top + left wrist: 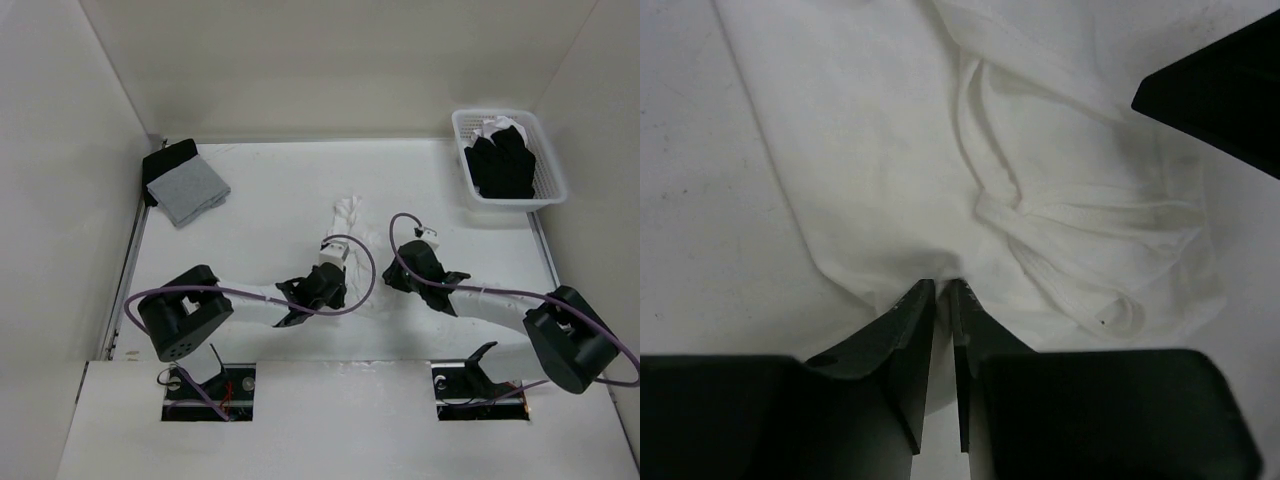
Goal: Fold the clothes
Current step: Flatten the tank top out
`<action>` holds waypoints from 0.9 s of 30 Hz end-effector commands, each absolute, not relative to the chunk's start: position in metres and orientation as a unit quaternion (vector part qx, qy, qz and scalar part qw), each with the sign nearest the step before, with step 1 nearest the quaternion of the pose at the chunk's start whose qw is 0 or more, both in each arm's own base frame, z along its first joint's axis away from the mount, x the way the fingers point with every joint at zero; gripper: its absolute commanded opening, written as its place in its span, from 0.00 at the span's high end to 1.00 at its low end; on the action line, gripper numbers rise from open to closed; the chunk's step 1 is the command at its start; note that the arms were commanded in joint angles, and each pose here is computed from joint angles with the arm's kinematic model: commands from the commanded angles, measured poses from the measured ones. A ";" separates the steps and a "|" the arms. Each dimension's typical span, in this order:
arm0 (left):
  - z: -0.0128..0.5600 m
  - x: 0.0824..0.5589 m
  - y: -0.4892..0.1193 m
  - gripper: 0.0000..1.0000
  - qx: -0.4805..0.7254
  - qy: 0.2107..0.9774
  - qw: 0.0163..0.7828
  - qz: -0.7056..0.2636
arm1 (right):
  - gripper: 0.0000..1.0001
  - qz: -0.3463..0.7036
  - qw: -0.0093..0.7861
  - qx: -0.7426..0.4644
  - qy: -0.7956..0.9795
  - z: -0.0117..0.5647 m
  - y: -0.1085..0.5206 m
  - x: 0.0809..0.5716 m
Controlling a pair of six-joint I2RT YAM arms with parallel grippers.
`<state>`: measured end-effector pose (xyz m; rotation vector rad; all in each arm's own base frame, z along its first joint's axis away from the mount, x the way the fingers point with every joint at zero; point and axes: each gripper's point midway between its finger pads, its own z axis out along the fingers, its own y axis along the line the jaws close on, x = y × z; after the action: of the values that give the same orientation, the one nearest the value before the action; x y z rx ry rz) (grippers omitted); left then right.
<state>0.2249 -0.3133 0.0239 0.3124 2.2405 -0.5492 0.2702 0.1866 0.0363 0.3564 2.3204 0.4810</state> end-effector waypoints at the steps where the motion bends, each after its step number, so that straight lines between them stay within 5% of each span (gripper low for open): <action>1: 0.038 0.265 -0.299 0.92 0.065 0.879 0.430 -0.196 | 0.76 0.192 0.353 0.145 0.904 0.033 0.191 0.269; 4: 0.050 0.288 -0.292 0.93 0.033 0.874 0.443 -0.197 | 0.88 0.211 0.326 0.137 0.911 0.030 0.202 0.261; 10: 0.086 0.350 -0.270 0.94 -0.040 0.855 0.475 -0.207 | 0.91 0.321 0.279 0.118 0.897 0.046 0.265 0.224; 15: 0.125 0.375 -0.232 0.70 -0.087 0.829 0.508 -0.217 | 0.69 0.358 0.312 0.102 0.874 0.077 0.290 0.224; 19: 0.112 0.338 -0.214 0.79 -0.091 0.841 0.484 -0.225 | 0.70 0.351 0.355 0.096 0.861 0.095 0.282 0.248; 22: 0.082 0.275 -0.224 0.87 -0.093 0.873 0.406 -0.255 | 0.81 0.336 0.388 0.092 0.853 0.106 0.272 0.269; 27: 0.056 0.207 -0.255 0.83 -0.131 0.886 0.323 -0.306 | 0.86 0.325 0.436 0.094 0.834 0.124 0.258 0.294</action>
<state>0.2427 -0.2441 0.0744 -0.1954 2.2185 -0.7072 0.2652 0.2564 0.0799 0.2565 2.2435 0.7863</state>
